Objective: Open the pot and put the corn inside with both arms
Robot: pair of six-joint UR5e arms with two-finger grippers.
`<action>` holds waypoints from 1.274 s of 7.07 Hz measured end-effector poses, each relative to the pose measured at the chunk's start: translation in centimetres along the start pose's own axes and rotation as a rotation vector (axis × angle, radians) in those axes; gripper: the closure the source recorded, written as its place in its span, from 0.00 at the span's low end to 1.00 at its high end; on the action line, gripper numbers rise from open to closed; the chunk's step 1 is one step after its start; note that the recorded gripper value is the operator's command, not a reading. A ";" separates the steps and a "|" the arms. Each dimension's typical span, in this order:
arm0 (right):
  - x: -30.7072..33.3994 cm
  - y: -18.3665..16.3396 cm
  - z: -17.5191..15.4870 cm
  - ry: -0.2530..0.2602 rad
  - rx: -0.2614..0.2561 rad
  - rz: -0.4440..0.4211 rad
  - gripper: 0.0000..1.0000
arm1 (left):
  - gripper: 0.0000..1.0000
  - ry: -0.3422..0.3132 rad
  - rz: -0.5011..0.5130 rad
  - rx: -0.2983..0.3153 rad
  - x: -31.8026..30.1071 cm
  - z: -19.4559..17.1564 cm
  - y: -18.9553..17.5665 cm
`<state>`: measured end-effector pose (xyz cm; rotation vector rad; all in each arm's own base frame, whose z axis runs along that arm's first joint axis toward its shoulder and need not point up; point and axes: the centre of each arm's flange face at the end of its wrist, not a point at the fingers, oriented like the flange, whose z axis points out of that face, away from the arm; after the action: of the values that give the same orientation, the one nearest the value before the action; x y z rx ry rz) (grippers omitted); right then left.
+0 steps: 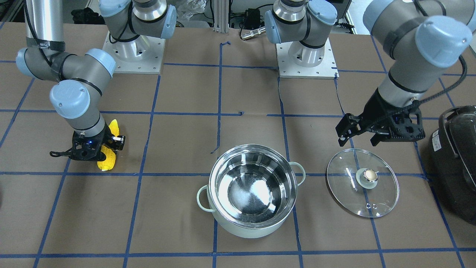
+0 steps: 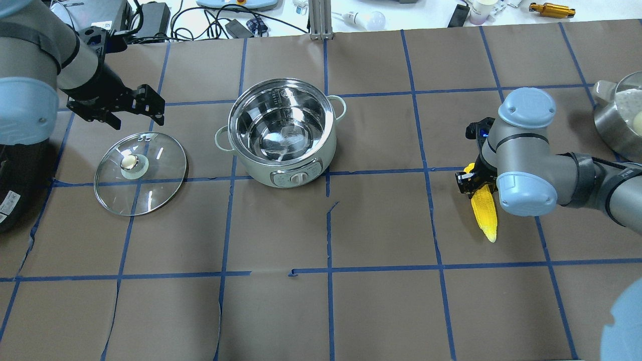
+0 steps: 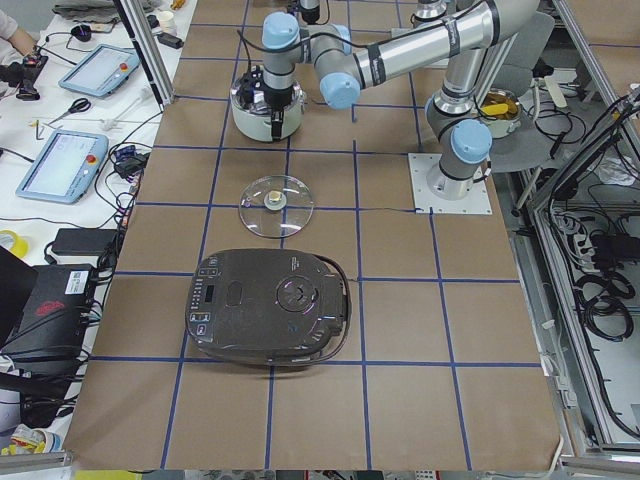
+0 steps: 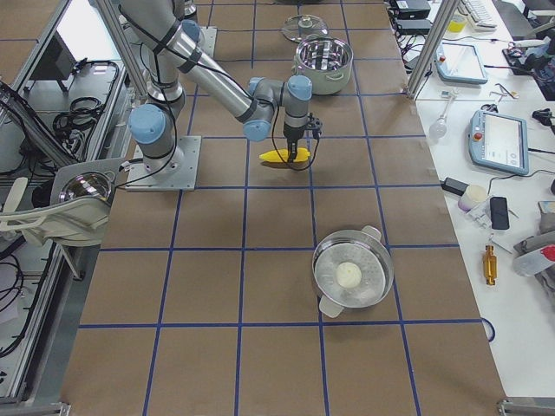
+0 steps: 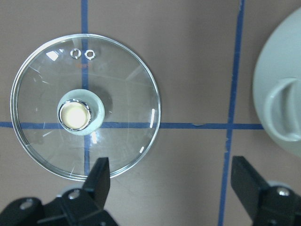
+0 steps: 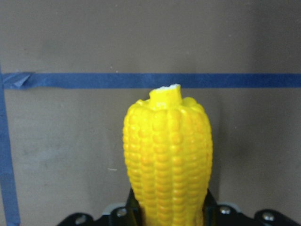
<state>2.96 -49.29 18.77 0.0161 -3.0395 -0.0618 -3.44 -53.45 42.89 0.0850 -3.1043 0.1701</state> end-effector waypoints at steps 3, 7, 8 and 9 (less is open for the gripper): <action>0.7 -5.5 -7.1 -0.007 0.040 -0.009 0.80 | 0.04 0.006 0.063 0.048 6.7 -10.3 3.4; -9.0 -14.7 -16.8 -0.087 0.133 -0.055 0.80 | 0.00 0.016 0.037 0.059 10.5 -12.2 5.1; -12.5 -15.5 -18.1 -0.138 0.146 -0.016 0.80 | 0.00 0.006 0.031 0.069 10.1 -12.5 5.1; -15.8 -15.4 -19.2 -0.206 0.150 0.026 0.78 | 0.00 -0.010 0.019 0.075 9.2 -12.6 4.7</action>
<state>20.73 -65.25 35.63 -0.0187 -3.2418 0.1783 -12.51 -47.85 55.17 0.0588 -3.1090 0.2877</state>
